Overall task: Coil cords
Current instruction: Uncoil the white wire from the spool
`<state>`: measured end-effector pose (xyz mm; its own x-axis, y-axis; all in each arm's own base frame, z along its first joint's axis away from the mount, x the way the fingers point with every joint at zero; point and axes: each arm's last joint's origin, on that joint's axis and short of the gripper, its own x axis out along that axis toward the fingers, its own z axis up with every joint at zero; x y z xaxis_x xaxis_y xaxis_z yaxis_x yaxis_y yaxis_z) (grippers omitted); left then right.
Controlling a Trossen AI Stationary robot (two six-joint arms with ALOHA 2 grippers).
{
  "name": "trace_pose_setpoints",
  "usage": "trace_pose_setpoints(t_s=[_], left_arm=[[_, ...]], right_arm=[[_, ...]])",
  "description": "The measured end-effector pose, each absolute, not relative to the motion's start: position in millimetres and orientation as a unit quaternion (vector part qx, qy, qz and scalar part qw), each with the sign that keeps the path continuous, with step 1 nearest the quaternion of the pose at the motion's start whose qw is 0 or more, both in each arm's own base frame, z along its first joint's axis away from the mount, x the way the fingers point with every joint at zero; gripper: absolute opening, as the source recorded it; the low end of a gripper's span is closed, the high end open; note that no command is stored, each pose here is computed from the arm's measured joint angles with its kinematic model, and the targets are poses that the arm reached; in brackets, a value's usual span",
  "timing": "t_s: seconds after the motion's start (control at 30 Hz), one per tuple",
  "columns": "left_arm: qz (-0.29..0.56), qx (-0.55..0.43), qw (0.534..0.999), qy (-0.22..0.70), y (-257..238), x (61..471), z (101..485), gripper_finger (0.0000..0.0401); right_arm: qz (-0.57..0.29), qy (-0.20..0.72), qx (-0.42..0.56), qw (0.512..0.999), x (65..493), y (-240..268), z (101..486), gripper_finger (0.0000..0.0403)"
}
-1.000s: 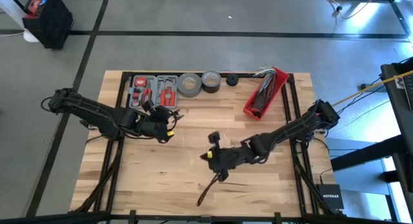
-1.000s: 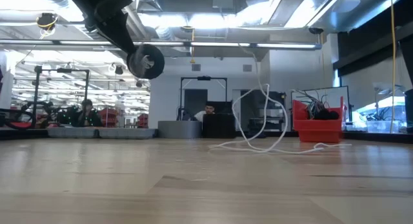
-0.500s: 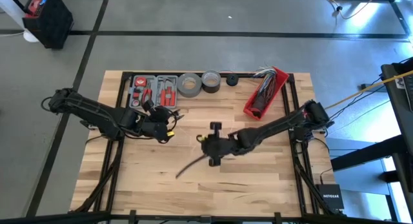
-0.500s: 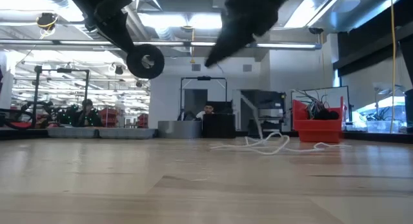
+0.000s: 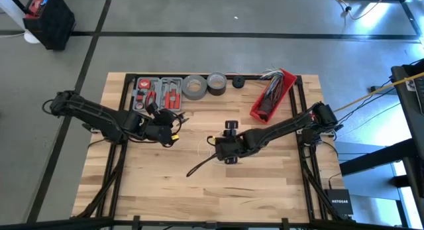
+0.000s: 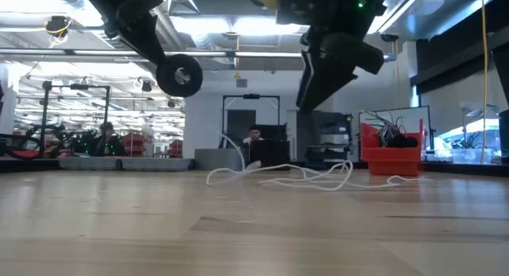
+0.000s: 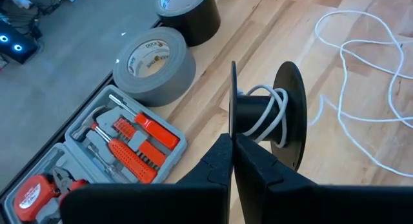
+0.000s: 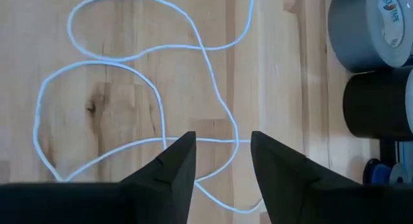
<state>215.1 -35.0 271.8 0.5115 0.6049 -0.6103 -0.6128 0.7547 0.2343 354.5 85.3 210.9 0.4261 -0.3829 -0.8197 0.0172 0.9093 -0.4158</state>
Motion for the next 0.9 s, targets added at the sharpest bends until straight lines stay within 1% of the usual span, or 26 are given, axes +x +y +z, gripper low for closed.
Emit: trace_pose_setpoints(t_s=[0.2,0.43,0.5,0.67,0.83,0.9], left_arm=[[0.34,-0.001,0.873,0.349,-39.7,214.3,271.8,0.0005],[0.339,0.0,0.873,0.349,-40.0,214.2,271.8,0.0005],[0.339,0.0,0.873,0.349,-40.0,214.2,271.8,0.0005],[0.338,0.002,0.873,0.35,-40.0,214.2,271.8,0.0005],[0.338,0.003,0.873,0.351,-40.0,214.2,271.8,0.0005],[0.338,0.003,0.873,0.351,-40.0,214.2,271.8,0.0005]], right_arm=[[-0.132,0.503,-0.185,0.834,357.9,85.3,212.8,0.0154],[-0.12,0.428,-0.161,0.881,373.5,90.1,221.3,0.0154],[-0.108,0.407,-0.178,0.889,377.9,91.4,224.6,0.0154],[-0.1,0.353,-0.268,0.891,387.7,92.6,234.8,0.0154],[-0.138,0.309,-0.289,0.896,393.6,92.2,243.8,0.0154],[-0.13,0.303,-0.283,0.901,394.4,92.9,244.7,0.0154]])
